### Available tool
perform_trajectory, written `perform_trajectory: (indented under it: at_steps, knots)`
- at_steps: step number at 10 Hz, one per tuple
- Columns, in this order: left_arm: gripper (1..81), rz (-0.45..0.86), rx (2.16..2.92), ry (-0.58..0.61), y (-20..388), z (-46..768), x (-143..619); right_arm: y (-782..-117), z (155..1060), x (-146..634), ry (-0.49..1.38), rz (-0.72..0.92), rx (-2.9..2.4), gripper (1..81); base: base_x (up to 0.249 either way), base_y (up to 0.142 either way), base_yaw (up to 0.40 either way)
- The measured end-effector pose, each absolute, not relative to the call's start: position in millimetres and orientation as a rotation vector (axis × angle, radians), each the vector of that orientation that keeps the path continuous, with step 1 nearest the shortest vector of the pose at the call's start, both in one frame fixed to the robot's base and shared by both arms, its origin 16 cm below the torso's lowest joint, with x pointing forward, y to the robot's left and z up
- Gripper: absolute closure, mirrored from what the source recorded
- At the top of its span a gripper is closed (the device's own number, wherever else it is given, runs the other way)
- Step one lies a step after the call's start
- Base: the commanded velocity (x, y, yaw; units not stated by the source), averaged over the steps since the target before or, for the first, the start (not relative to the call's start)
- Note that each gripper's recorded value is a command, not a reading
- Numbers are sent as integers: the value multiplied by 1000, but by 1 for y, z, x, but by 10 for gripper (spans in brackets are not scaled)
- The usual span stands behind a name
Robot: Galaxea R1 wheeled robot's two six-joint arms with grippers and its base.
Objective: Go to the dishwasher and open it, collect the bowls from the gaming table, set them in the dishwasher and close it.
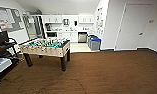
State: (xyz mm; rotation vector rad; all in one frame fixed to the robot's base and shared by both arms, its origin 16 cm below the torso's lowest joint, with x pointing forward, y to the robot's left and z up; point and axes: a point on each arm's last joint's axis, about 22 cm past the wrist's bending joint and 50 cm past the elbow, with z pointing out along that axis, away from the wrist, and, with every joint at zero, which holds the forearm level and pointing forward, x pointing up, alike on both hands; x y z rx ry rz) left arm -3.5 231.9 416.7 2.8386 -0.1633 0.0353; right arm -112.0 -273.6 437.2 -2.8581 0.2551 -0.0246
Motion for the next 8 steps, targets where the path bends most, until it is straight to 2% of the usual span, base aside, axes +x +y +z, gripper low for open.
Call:
perform_trajectory:
  at_steps: [8]
  knots:
    - [811,45,2834,-158,230,417,3,-274,437,-106,252,-33,-2858,811,140,0,0]
